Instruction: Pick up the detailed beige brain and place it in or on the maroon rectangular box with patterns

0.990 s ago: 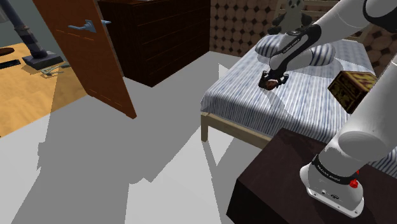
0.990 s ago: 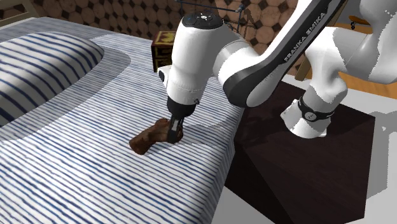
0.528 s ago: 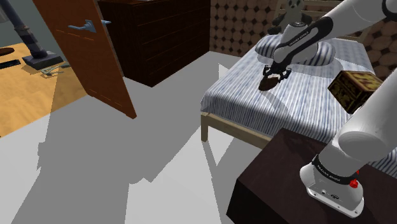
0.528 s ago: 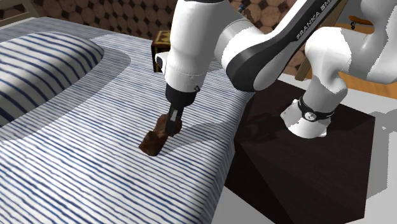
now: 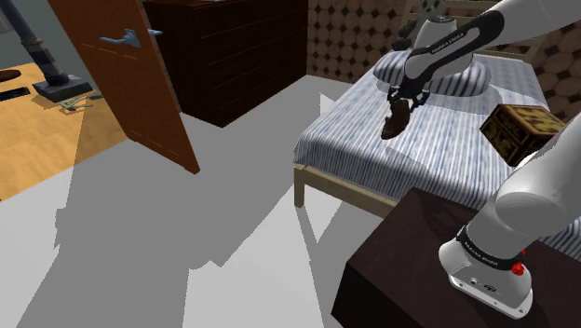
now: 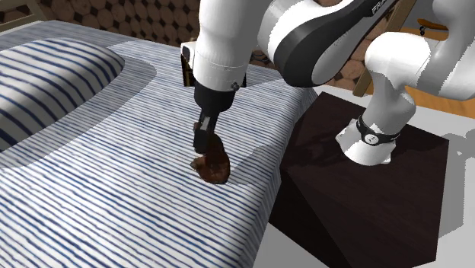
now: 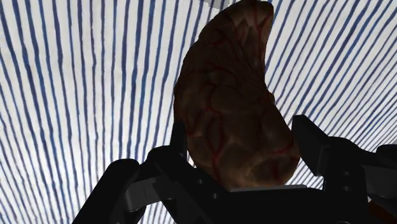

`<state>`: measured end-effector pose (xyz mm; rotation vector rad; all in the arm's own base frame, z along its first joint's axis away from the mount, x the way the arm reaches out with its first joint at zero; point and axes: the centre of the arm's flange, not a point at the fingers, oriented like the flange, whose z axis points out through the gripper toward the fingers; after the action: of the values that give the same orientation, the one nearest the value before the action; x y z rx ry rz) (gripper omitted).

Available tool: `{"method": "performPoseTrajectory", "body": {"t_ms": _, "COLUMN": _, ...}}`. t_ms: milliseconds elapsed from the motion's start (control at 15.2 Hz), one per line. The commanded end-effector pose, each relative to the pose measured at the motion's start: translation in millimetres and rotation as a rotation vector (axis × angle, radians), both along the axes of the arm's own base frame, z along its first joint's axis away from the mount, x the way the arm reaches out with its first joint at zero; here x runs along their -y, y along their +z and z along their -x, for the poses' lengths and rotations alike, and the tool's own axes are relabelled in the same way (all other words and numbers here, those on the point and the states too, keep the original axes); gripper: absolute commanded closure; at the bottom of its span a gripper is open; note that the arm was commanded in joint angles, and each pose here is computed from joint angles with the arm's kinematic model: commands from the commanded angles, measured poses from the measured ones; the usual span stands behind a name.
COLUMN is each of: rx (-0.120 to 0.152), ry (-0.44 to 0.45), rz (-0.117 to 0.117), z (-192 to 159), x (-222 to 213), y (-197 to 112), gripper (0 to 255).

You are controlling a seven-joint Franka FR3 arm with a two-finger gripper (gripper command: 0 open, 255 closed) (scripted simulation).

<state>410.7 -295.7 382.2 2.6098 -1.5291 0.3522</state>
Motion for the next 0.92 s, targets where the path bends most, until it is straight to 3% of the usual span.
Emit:
{"method": "performPoseTrajectory", "body": {"t_ms": 0, "rx": 0.0, "ry": 0.0, "rz": 0.0, "z": 1, "x": 0, "y": 11, "gripper": 255}}
{"method": "performPoseTrajectory", "body": {"t_ms": 858, "rx": 0.0, "ry": 0.0, "rz": 0.0, "z": 1, "x": 0, "y": 80, "gripper": 255}}
